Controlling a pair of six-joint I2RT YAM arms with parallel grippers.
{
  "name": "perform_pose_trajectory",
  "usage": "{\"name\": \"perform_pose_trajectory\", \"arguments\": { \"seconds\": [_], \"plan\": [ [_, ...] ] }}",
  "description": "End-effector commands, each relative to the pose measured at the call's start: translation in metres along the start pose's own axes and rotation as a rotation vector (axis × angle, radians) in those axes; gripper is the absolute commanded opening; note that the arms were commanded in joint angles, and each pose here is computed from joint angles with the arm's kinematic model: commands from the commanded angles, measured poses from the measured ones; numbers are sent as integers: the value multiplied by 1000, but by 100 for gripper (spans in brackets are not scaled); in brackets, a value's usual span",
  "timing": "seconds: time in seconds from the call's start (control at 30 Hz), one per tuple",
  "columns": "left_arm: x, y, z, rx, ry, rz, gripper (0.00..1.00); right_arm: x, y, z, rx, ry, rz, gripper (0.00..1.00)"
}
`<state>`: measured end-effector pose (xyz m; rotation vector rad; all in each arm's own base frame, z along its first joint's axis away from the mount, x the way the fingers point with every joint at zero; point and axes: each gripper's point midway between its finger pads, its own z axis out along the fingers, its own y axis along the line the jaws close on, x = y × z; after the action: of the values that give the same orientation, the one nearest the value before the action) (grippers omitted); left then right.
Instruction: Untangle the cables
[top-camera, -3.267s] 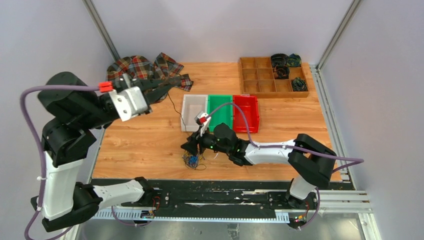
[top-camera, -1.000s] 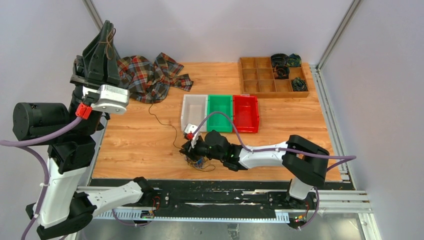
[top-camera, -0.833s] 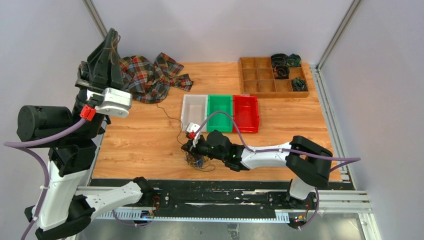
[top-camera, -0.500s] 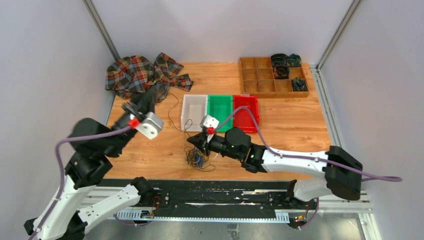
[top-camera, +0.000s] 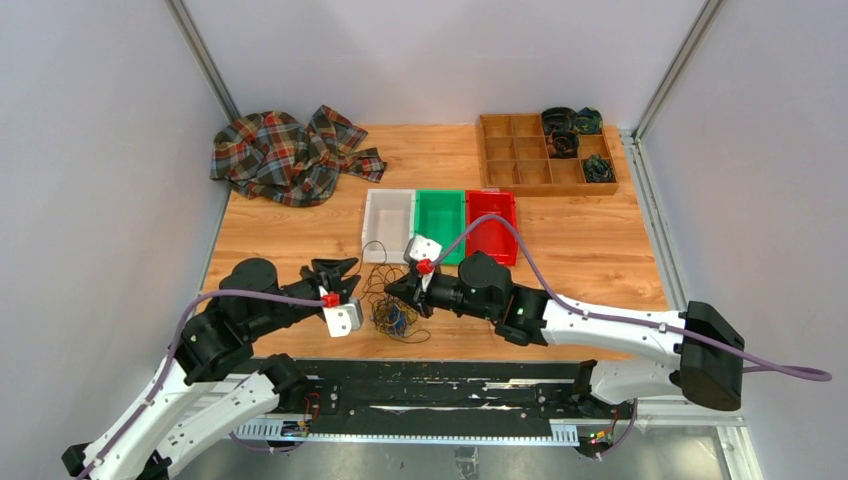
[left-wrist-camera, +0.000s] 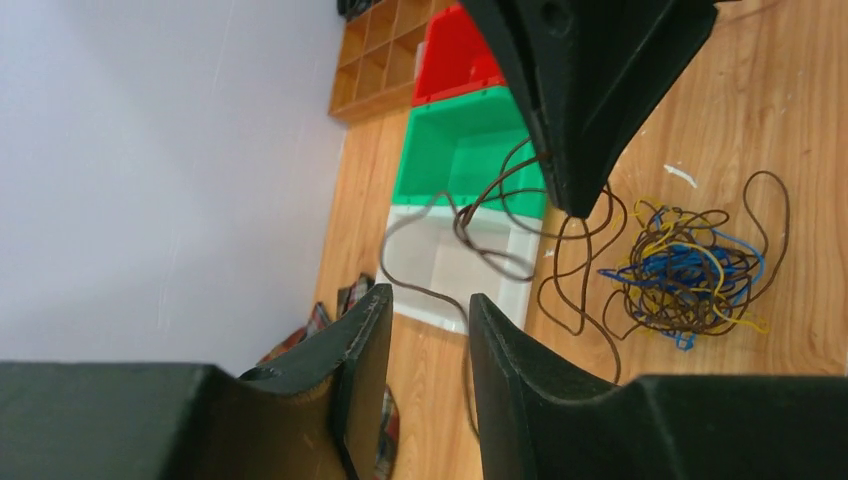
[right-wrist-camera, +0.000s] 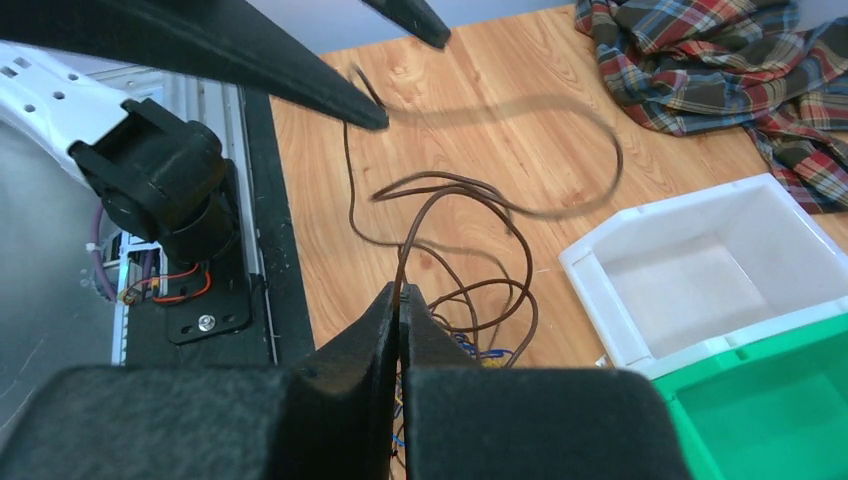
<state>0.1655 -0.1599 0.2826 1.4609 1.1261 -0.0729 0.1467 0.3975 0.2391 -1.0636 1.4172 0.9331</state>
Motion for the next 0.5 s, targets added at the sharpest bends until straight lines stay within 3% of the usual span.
{"name": "perform_pose_trajectory", "arguments": {
  "seconds": [0.0,0.3,0.47],
  "plan": [
    [-21,-7,9,77,-112,91,39,-18,4,3,-48,-3,-25,1],
    [-66,50,32,-4,-205,145,35,-53,-81,-25,237,-109,52,1],
    [-92,98,45,-67,-208,107,38,-112,-147,-80,475,-253,33,1]
  ]
}}
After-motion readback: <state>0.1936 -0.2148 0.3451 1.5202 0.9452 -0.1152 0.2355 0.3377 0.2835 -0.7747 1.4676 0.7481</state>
